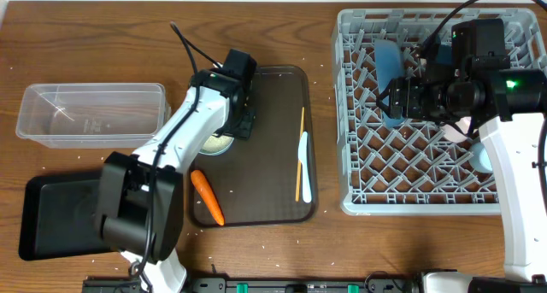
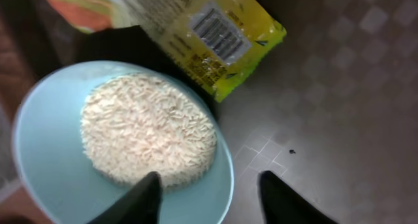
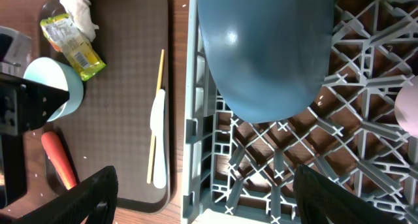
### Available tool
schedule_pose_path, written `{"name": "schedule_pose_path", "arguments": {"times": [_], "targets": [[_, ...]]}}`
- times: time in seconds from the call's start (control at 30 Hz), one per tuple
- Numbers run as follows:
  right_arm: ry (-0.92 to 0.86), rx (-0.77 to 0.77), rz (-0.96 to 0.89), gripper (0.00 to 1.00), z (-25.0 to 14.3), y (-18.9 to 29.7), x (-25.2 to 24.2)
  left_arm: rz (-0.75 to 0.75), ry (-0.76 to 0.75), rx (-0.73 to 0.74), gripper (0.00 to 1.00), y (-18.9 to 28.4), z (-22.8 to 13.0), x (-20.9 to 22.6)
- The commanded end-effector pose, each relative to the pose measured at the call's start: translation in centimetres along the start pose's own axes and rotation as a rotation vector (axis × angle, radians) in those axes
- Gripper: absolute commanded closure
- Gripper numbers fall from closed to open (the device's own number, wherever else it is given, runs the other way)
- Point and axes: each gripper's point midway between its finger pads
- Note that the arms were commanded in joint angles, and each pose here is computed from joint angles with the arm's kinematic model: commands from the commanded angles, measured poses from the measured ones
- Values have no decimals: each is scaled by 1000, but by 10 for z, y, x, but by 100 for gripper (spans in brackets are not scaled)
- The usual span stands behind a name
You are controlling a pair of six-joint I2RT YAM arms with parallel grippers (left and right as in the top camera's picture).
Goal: Sort waste into correct bins and load items into the dishwasher rack
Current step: 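Grasp the light-blue bowl rim with the left gripper and lift it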
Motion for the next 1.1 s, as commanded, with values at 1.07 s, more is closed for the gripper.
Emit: {"name": "schedule_pose_path", "arguments": {"times": [1.07], "targets": [[-4,5,-4,19,1,-3,0,-62,244,-102,94,77,-18,-6]]}}
Point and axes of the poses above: each gripper's point midway between its finger pads, its own y axis back along the fingers, its own x axis along the line the jaws close on, z = x × y, and after that the axes turned 1 degree about -y, right-handed
